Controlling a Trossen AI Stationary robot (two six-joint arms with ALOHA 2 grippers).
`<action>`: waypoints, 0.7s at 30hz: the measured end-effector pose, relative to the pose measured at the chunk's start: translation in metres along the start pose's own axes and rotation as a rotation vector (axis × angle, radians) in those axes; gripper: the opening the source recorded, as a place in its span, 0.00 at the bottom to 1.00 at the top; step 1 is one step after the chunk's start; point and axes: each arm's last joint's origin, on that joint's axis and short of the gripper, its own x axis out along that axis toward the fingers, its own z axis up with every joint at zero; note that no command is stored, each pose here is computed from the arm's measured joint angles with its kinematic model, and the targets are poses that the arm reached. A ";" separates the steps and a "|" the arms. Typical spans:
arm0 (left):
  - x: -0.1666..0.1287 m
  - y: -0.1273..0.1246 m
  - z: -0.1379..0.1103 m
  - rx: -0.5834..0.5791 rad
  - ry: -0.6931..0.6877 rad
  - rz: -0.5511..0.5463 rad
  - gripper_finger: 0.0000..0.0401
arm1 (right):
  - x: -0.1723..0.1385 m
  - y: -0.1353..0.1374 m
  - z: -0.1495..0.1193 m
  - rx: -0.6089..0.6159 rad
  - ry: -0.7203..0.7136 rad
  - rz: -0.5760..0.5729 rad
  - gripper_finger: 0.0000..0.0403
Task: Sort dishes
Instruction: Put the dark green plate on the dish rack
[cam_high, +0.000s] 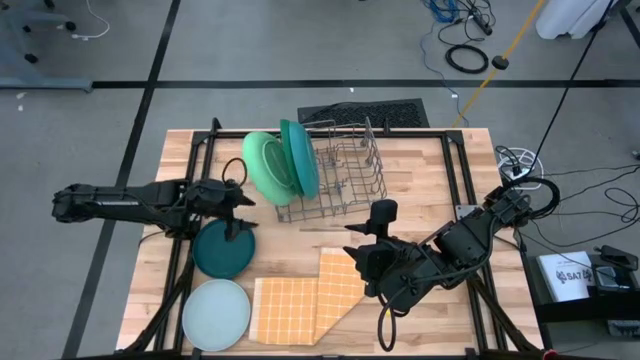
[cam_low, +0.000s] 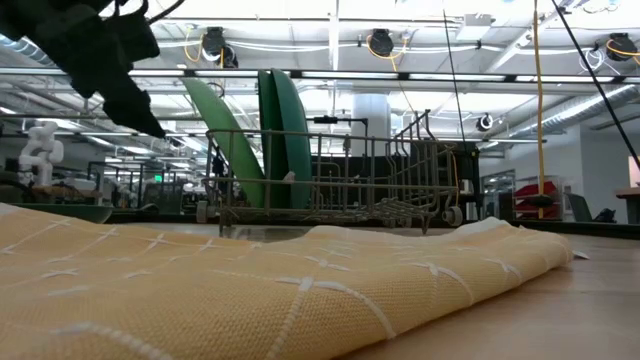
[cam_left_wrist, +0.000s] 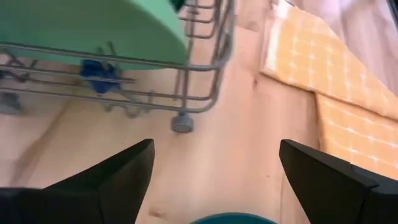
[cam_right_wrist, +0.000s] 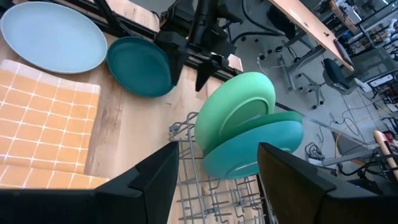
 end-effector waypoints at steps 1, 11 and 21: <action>0.002 -0.001 0.000 0.004 0.012 -0.002 0.89 | 0.001 -0.001 0.000 0.000 0.001 -0.002 0.52; 0.016 -0.015 -0.005 -0.058 0.130 -0.128 0.80 | 0.010 -0.003 -0.001 0.018 0.016 -0.015 0.52; -0.024 -0.040 0.047 -0.035 -0.235 -0.313 0.68 | 0.088 0.016 -0.001 -0.036 0.004 0.151 0.52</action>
